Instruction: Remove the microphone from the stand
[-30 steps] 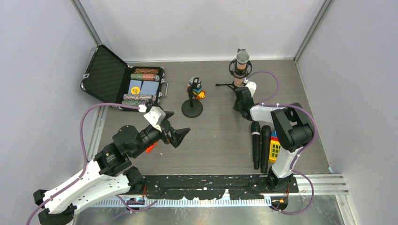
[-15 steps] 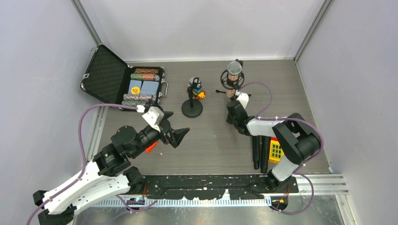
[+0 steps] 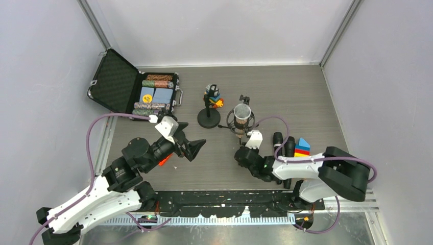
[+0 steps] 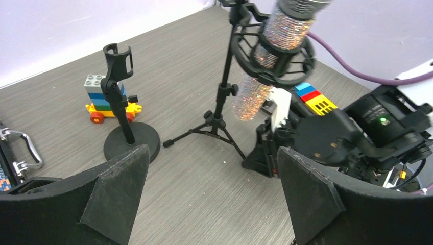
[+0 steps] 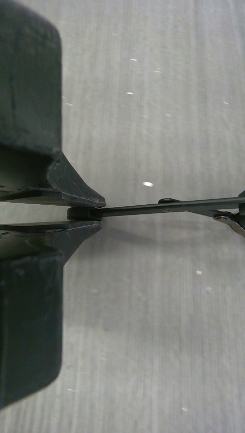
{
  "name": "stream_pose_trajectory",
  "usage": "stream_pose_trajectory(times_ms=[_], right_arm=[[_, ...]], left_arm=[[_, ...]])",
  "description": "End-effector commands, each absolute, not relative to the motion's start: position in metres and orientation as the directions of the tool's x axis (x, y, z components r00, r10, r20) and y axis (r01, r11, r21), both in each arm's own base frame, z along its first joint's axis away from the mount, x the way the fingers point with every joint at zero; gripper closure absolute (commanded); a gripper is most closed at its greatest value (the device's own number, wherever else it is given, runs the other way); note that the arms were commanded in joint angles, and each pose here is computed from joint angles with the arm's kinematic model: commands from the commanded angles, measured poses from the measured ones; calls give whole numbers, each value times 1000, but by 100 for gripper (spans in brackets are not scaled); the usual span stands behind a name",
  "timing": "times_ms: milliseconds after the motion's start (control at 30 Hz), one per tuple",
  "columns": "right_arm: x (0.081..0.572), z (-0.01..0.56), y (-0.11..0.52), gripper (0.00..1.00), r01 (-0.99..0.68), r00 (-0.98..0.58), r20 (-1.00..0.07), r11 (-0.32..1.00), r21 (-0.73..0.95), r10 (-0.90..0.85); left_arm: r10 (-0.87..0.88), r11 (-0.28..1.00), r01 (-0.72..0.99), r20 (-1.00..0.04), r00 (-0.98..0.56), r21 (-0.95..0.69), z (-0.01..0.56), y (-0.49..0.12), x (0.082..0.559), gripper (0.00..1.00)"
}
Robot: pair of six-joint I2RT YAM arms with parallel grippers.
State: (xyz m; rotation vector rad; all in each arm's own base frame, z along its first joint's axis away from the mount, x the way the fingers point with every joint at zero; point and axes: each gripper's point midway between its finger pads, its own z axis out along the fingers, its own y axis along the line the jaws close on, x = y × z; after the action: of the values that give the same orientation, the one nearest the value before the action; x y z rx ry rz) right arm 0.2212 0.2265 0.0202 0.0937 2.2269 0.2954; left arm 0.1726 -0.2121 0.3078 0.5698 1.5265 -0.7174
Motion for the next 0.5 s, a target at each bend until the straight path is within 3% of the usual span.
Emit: stream_pose_trajectory(times_ms=[0,267,467], right_arm=[[192,22,233,90,-55,-641,-737,945,323,215],[147,12,276,94,-288,-707,-706,895,341,41],[144,11,272,95,-316,-684,-729,900,299,2]], left_arm=[[-105,687,717,-992,-64,-119,317,-213,177,1],[-112,683,719,-991,-71,-129,316,-216,177,1],[-100,697,708,-993,-68,-118,316,-209,177,1]])
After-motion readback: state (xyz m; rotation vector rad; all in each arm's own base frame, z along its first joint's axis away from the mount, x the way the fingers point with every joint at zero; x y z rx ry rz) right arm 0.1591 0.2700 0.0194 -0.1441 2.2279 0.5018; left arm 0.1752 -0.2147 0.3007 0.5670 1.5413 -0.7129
